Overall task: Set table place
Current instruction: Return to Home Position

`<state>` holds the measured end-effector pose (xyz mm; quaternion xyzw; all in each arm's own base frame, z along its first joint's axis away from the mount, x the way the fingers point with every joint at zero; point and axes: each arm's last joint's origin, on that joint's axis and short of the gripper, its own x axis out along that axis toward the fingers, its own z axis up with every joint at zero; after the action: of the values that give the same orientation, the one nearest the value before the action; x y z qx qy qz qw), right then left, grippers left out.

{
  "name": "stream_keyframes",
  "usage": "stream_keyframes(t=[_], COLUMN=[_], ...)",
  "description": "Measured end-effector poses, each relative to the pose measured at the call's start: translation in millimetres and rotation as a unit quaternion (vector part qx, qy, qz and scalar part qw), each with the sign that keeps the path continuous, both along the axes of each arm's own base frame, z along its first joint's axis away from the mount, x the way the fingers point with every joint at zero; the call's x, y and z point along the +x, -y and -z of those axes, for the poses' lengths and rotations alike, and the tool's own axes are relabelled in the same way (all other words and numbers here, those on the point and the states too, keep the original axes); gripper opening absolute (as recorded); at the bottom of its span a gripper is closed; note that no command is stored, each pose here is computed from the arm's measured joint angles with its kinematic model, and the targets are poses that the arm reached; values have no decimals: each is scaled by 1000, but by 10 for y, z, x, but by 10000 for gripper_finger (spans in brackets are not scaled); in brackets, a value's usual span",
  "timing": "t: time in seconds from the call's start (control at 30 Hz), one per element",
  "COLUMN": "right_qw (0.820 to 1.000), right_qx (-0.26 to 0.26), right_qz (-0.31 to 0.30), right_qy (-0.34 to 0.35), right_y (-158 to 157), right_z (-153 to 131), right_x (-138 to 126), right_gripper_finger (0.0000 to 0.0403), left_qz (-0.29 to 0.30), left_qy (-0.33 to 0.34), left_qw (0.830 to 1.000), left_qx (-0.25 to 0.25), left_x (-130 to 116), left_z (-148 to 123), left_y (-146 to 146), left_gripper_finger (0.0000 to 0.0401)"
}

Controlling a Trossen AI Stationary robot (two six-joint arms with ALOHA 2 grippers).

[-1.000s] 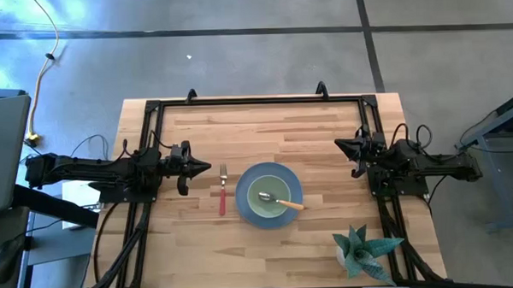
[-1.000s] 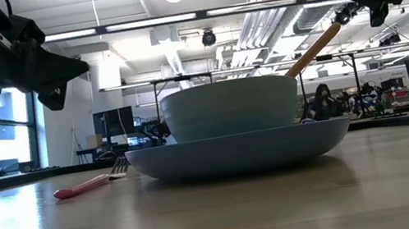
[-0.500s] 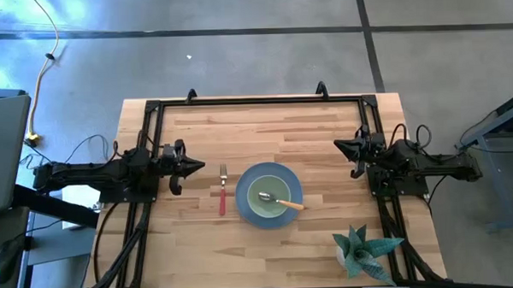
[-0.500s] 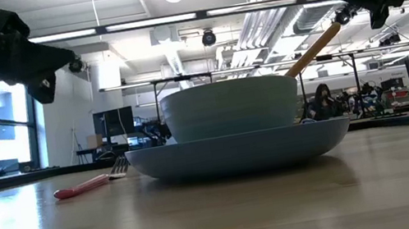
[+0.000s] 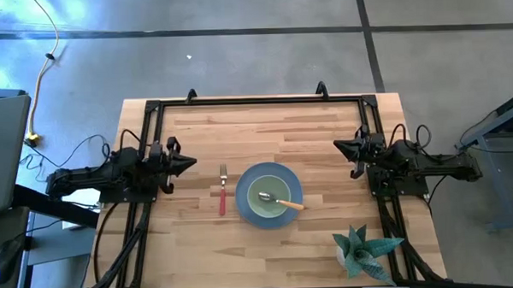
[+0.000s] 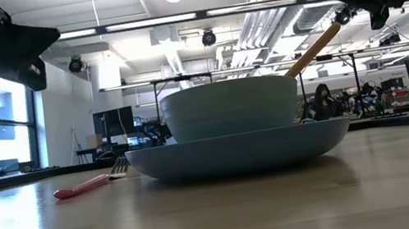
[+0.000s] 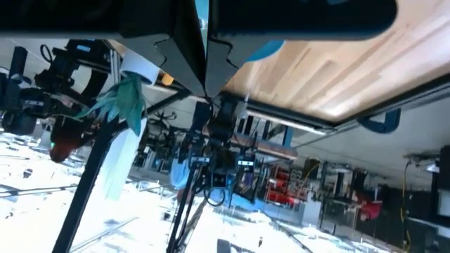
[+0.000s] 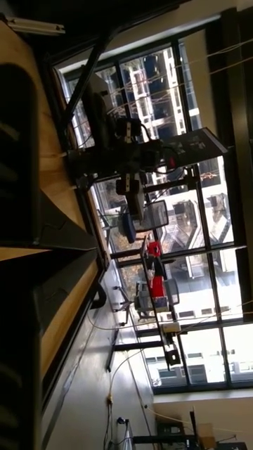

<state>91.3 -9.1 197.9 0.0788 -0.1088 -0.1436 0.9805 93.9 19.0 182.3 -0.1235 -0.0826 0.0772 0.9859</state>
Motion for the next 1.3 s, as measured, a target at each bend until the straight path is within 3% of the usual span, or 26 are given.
stream_keyframes(t=[1.3], right_qw=[1000], right_qx=[0], right_qz=[0], right_qy=[-11], right_y=[0], right_z=[21], right_x=[4], right_gripper_finger=[0], left_qz=[0], left_qy=[-18], left_qw=[1000], left_qx=[-4], left_x=[5], left_z=[35], left_y=[-1], left_gripper_finger=[1])
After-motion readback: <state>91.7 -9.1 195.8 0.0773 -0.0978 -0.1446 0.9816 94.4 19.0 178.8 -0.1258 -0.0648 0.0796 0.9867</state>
